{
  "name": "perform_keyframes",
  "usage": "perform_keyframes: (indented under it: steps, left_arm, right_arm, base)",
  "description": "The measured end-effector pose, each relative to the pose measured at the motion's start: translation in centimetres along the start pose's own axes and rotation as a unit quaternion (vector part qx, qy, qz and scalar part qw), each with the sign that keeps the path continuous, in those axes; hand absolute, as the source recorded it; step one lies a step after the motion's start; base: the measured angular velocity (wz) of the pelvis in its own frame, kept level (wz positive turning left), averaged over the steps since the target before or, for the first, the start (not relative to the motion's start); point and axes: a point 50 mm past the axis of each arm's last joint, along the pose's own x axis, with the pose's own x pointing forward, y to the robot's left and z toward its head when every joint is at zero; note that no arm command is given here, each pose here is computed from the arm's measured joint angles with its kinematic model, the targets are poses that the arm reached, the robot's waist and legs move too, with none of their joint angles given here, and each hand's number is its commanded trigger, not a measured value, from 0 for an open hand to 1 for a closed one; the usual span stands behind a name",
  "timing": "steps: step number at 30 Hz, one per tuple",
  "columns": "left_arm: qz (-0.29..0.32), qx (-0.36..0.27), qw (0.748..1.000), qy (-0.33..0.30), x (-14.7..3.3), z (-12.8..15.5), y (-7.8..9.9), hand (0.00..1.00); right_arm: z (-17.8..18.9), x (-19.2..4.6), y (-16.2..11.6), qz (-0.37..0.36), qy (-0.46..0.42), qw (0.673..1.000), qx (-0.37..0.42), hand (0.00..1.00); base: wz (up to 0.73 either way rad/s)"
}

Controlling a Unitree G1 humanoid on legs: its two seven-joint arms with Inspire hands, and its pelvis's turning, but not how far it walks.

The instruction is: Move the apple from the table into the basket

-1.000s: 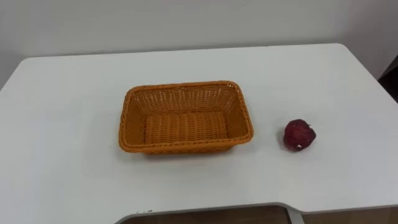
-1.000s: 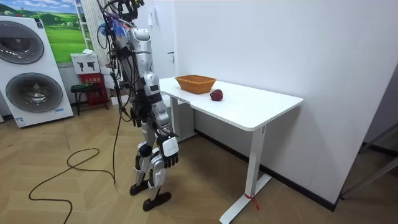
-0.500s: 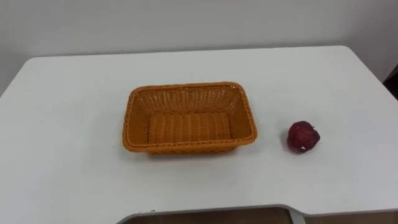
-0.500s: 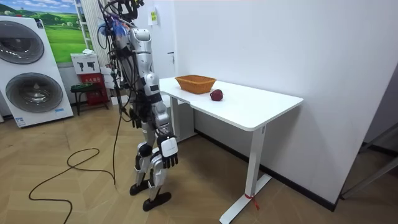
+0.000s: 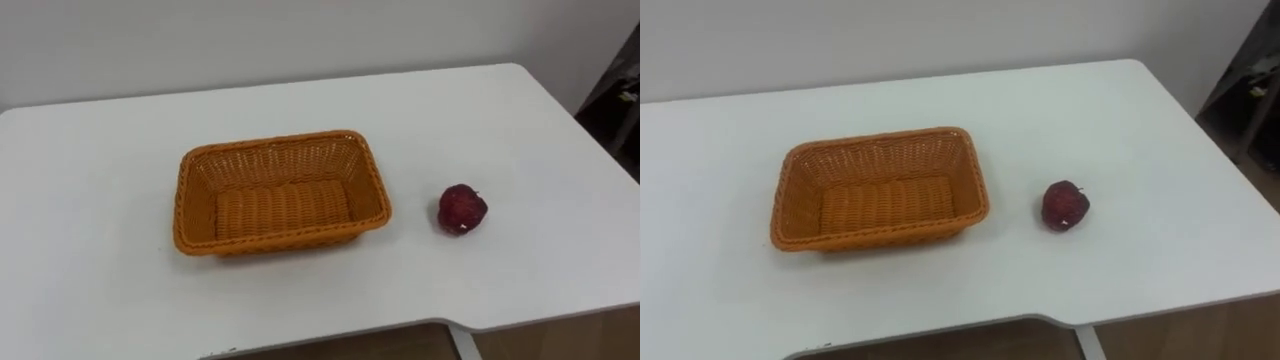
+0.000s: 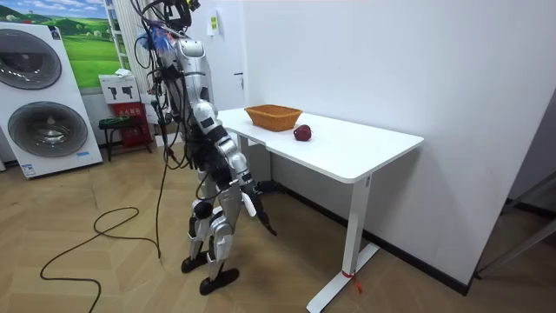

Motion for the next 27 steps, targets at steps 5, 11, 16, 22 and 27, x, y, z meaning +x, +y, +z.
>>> perform_keyframes:
  steps: [5, 11, 16, 22, 27]
  left_arm:
    - [0.013, -0.007, 1.0, -0.004, 0.1, 0.4, 0.2, 0.0]
    - [0.013, -0.008, 1.0, -0.011, 0.2, 0.8, 0.2, 0.0]
    - [0.007, 0.003, 1.0, -0.013, 0.1, 0.6, -0.1, 0.0]
    - [0.004, 0.018, 0.999, -0.026, 0.0, 0.9, -0.2, 0.0]
    - [-0.012, 0.042, 0.998, -0.04, 0.0, 1.8, -1.0, 0.0]
  right_arm:
    - [2.3, -1.3, 3.9, 0.019, -0.06, 0.997, 0.035, 0.0]
    - [5.4, -5.1, 10.2, 0.081, -0.168, 0.982, 0.009, 0.0]
    - [7.2, -8.6, 13.5, 0.117, -0.279, 0.953, -0.019, 0.0]
    - [6.8, -12.4, 16.7, 0.199, -0.416, 0.877, -0.137, 0.0]
    - [3.4, -13.8, 18.3, 0.298, -0.431, 0.813, -0.252, 0.0]
  base:
    - [-0.08]
    - [0.0]
    - [0.04]
    - [-0.01]
    - [0.0]
